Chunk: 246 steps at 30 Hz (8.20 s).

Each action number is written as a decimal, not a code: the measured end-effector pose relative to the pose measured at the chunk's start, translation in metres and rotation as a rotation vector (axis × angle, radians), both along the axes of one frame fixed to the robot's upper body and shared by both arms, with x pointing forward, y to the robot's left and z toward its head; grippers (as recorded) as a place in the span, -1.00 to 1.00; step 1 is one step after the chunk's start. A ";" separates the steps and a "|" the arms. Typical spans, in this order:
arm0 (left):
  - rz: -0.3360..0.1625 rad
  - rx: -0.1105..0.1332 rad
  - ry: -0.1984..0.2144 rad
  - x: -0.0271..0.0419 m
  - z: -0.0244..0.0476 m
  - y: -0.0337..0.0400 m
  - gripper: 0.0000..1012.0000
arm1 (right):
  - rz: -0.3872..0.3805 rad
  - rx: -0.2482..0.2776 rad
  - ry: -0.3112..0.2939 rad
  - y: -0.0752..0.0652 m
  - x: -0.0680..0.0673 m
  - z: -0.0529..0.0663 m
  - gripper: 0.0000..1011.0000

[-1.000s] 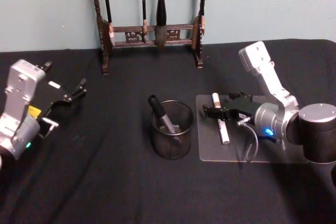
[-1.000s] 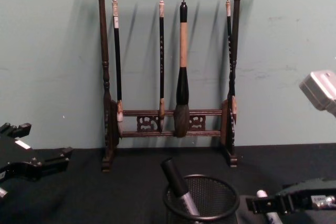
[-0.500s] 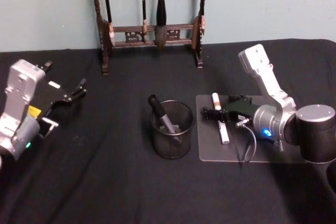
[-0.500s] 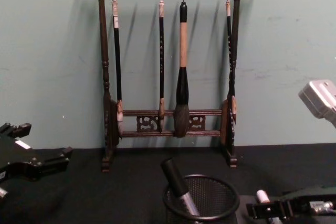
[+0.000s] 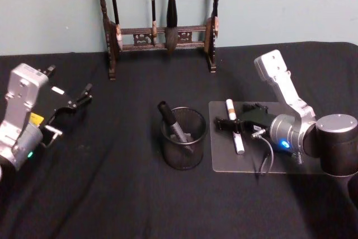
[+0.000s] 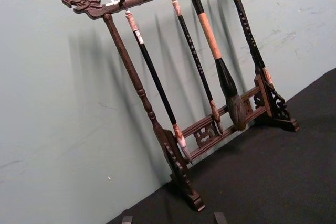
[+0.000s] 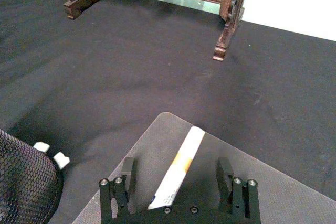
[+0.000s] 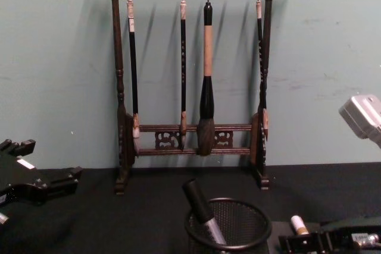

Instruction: Pick up the water-based marker from the table and place it into the pen holder.

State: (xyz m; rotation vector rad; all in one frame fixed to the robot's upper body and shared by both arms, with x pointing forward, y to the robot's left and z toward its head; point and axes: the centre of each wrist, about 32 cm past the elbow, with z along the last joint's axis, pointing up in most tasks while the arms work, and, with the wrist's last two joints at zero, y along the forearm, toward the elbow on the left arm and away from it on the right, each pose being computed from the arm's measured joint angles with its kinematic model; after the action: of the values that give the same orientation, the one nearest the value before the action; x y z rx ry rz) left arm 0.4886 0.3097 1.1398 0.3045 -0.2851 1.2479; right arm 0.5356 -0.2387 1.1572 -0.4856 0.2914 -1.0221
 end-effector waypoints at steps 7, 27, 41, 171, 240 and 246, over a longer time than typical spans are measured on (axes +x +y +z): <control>0.000 0.000 0.000 0.0000 0.0000 0.0000 0.98 | 0.004 -0.004 0.000 0.000 -0.001 -0.001 0.98; 0.000 0.000 0.000 0.0000 0.0000 0.0000 0.98 | 0.008 -0.013 -0.011 0.001 -0.002 -0.001 0.75; 0.000 0.000 0.000 0.0000 0.0000 0.0000 0.98 | 0.008 -0.011 -0.009 0.001 -0.002 -0.001 -0.09; 0.000 0.000 0.000 0.0000 0.0000 0.0000 0.98 | 0.306 0.474 -0.330 0.061 -0.018 -0.014 -0.51; 0.000 0.000 0.000 0.0000 0.0000 0.0000 0.98 | -0.118 0.104 -0.475 -0.023 -0.030 -0.046 0.98; 0.000 0.000 0.000 0.0000 0.0000 0.0000 0.98 | -0.118 0.098 -0.473 -0.023 -0.030 -0.047 0.98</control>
State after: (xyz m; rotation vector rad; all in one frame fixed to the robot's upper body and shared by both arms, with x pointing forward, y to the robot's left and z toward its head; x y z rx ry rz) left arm 0.4886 0.3097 1.1398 0.3045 -0.2850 1.2480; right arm 0.5052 -0.2614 1.1101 -0.1295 -0.0537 -1.1976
